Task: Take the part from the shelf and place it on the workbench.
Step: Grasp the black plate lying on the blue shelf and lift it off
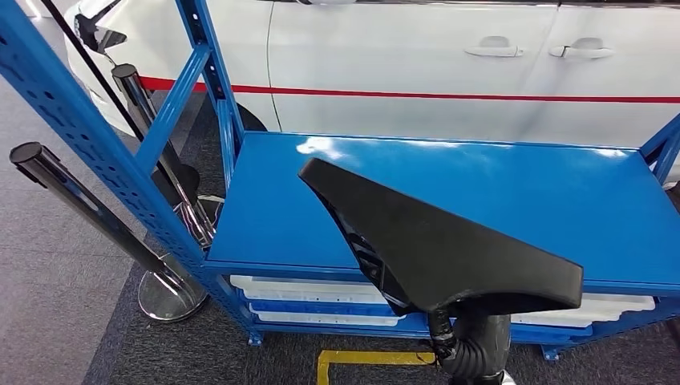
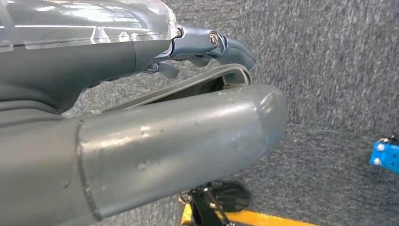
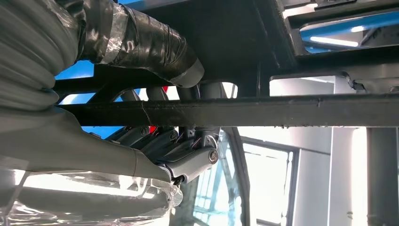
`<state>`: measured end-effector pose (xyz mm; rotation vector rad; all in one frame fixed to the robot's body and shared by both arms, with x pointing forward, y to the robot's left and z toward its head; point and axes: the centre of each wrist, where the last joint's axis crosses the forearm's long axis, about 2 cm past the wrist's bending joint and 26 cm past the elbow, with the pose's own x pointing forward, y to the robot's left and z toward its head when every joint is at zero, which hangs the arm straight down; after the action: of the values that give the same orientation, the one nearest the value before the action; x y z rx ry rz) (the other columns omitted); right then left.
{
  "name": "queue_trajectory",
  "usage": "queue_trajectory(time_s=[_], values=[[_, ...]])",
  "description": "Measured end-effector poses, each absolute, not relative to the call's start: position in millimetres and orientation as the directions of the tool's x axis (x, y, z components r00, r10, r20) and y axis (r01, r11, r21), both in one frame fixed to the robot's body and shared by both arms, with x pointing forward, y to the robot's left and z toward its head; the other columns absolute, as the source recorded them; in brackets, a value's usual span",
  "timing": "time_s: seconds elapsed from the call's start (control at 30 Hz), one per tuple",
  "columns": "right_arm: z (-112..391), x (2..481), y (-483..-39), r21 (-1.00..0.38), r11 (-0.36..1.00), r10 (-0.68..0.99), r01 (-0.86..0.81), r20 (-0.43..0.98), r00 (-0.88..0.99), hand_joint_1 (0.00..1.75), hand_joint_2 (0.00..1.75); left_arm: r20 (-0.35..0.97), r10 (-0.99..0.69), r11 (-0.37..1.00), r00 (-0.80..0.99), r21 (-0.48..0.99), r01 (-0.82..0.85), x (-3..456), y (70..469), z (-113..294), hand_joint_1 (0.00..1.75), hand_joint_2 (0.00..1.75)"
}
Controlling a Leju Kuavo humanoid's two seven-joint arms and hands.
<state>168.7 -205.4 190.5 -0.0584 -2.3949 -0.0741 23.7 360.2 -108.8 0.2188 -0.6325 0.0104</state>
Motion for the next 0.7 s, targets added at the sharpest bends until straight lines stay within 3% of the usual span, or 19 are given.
queue_trajectory(time_s=[0.7], values=[[188, 147, -198, 0.098, 0.993, -0.019, 0.064, 0.678, -0.735, 1.75, 1.75, 0.576, -0.061, 0.977, 0.815, 0.2, -0.069, 28, 358, -109, 0.0, 0.0]])
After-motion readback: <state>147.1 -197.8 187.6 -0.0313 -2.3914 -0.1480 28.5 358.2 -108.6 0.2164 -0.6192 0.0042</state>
